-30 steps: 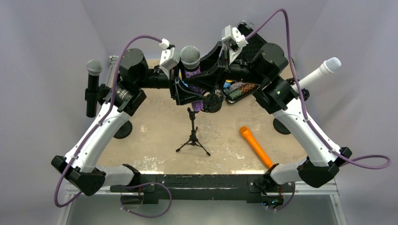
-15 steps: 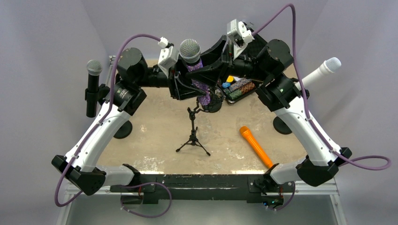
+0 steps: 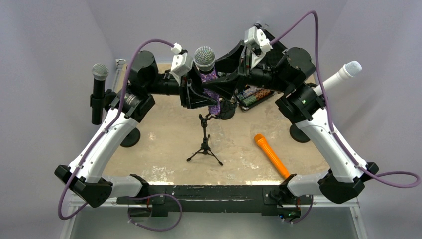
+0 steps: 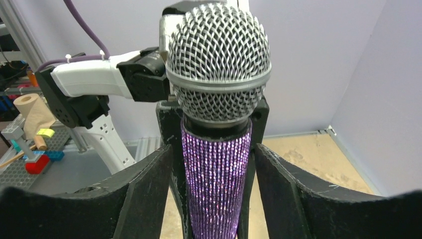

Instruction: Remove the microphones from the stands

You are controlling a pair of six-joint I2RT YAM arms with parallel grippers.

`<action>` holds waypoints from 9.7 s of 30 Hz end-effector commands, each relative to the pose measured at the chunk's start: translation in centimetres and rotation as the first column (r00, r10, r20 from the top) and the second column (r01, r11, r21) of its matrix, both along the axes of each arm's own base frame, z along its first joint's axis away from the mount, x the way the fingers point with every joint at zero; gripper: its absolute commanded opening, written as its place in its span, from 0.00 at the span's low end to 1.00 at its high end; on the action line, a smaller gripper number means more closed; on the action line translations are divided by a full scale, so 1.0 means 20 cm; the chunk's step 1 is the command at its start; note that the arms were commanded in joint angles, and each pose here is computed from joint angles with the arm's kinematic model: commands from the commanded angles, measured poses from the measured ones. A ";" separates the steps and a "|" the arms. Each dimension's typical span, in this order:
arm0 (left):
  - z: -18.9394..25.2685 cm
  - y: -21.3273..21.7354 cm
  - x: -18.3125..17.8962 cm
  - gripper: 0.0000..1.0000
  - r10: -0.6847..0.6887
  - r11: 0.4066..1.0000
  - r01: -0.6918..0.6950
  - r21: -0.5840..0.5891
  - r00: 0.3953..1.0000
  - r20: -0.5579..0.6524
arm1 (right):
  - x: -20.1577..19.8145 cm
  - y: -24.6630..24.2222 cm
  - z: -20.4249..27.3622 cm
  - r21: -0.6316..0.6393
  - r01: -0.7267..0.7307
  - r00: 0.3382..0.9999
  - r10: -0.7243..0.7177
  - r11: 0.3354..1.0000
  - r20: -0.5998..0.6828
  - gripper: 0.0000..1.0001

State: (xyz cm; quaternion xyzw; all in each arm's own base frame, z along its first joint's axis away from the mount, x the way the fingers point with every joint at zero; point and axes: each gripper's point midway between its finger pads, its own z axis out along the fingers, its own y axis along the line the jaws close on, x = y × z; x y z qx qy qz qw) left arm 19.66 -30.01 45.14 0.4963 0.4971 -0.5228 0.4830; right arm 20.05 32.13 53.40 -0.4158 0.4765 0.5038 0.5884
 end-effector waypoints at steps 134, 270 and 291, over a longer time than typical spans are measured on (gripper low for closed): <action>-0.97 0.16 0.11 0.71 0.320 0.931 -0.300 0.207 0.945 -0.072 | 0.41 -0.19 -0.42 -0.259 0.221 0.936 -0.279 0.940 -0.215 0.57; -1.40 0.24 -0.09 0.38 -0.077 0.882 -0.035 0.471 0.973 0.217 | -0.47 -0.19 -0.77 -0.547 0.046 0.635 0.398 0.836 0.662 0.81; -1.38 0.18 -0.26 0.00 0.138 0.910 0.036 0.413 0.913 -0.384 | -0.46 -0.24 -0.92 -0.625 0.067 0.628 0.454 0.778 0.632 0.57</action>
